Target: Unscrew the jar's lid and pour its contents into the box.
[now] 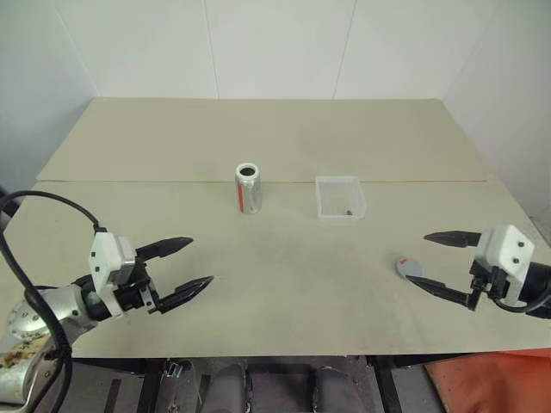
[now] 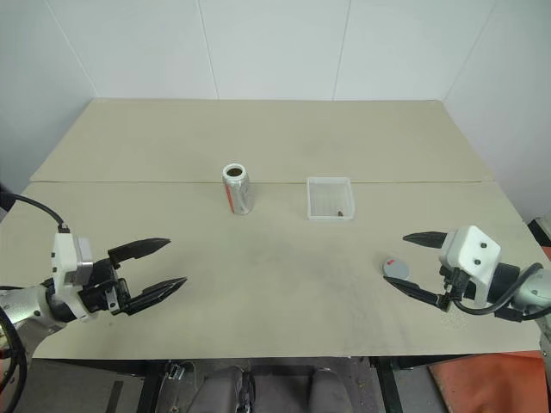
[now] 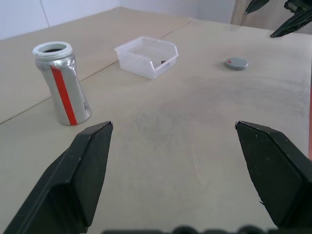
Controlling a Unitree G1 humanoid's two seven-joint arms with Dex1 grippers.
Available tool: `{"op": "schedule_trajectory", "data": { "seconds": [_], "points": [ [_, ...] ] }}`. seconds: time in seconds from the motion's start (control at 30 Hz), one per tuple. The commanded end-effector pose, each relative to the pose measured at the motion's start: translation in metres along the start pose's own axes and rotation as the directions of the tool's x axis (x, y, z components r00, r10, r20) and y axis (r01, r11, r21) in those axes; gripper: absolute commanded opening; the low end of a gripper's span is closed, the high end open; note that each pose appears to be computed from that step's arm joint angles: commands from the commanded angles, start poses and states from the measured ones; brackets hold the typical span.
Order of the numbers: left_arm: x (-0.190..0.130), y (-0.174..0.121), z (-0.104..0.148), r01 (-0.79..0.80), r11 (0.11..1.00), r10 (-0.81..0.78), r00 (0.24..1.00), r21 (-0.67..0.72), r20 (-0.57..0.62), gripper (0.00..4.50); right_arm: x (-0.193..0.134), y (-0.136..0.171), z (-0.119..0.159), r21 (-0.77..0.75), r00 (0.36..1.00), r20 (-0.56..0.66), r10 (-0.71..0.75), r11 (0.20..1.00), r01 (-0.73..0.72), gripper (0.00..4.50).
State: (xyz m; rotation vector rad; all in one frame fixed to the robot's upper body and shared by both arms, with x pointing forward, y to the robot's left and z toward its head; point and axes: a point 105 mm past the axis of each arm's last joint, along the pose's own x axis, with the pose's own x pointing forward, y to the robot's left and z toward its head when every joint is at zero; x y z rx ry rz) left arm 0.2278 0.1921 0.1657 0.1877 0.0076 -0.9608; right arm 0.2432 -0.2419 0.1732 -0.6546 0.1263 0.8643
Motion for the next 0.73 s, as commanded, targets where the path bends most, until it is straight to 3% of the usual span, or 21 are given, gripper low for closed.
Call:
{"op": "schedule_trajectory", "data": {
  "seconds": [0.03,0.33,0.73],
  "points": [
    [0.001,0.006,0.011,0.021,1.0,-0.021,0.999,0.023,0.024,4.36,0.001,-0.005,0.013,-0.039,0.996,0.08,-0.04,0.998,0.043,4.5],
    [0.003,0.008,0.009,0.104,0.995,-0.104,0.994,-0.003,-0.028,4.36,0.018,0.0,0.017,0.021,0.984,0.163,-0.076,0.997,0.073,4.5],
    [-0.016,0.016,0.022,0.033,0.999,-0.034,0.999,-0.018,-0.038,4.36,0.029,0.01,0.017,0.008,0.988,0.153,-0.002,1.0,0.001,4.5]
  ]
}}
